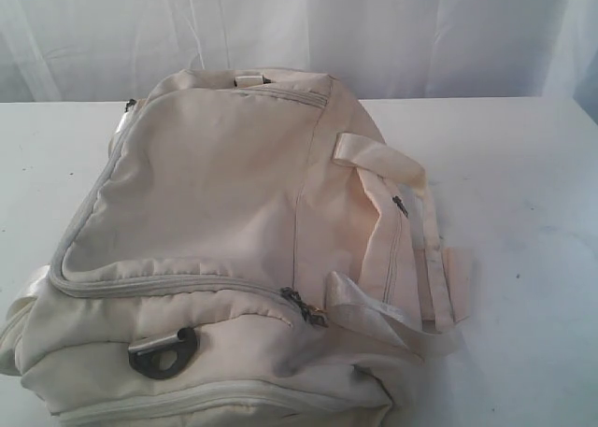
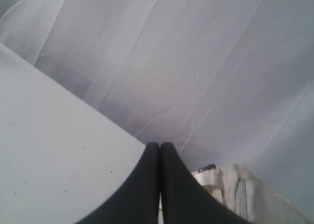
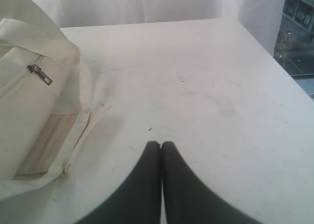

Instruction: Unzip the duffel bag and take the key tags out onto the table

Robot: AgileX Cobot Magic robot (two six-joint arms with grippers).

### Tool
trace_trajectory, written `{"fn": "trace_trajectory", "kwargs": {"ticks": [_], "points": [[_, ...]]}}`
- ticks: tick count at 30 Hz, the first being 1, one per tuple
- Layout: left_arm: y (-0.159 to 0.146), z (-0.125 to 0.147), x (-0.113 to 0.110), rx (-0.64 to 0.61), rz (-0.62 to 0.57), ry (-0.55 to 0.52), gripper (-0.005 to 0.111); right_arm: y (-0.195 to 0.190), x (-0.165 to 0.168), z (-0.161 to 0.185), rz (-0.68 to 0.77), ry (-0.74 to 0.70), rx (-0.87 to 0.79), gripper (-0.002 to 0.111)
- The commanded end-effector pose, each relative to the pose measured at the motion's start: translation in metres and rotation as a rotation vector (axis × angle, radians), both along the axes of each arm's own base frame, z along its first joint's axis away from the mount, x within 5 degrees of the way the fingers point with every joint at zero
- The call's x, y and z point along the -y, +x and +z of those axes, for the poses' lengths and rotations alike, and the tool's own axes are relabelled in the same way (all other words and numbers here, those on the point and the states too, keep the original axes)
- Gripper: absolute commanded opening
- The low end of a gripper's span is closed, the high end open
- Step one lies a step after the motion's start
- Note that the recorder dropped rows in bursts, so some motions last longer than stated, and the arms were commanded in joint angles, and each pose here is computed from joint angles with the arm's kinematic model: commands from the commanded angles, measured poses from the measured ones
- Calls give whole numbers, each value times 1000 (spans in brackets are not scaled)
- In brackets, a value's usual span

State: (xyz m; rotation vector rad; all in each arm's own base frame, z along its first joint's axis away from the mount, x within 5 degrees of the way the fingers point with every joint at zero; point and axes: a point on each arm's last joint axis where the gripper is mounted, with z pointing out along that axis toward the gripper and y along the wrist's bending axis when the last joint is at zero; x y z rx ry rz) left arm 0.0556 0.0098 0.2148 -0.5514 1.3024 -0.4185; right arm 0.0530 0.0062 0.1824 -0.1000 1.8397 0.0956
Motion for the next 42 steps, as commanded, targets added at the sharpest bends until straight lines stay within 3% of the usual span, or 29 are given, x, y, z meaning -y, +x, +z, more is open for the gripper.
{"fn": "trace_trajectory", "kwargs": {"ticks": [1, 8, 12, 15, 19, 21, 24, 26, 32, 36, 42], "points": [[-2, 6, -3, 78, 30, -17, 0, 0, 0, -1, -3, -9, 9, 0], [-4, 10, -5, 126, 50, -13, 0, 0, 0, -1, -3, -9, 9, 0], [-5, 15, -4, 148, 62, 55, 0, 0, 0, -1, -3, -9, 9, 0], [-6, 30, 1, 134, 49, 206, 0, 0, 0, -1, -3, -9, 9, 0], [-2, 52, 5, 41, 51, 487, 0, 0, 0, -1, -3, -9, 9, 0], [2, 62, 5, 0, 37, 472, 0, 0, 0, -1, -4, -11, 10, 0], [10, 68, 5, -59, -14, 350, 0, 0, 0, 1, -3, -11, 27, 0], [14, 67, 6, -82, -43, 349, 0, 1, 0, 5, -2, -5, 77, 0], [27, 61, 14, -142, -162, 325, 0, 1, -1, 42, 10, 51, 479, 0], [33, 58, 22, -164, -247, 394, 11, -6, -1, 63, 18, 83, 721, 0], [39, 57, 37, -149, -405, 378, 49, -18, 2, 82, 57, 354, 930, 0]]}}
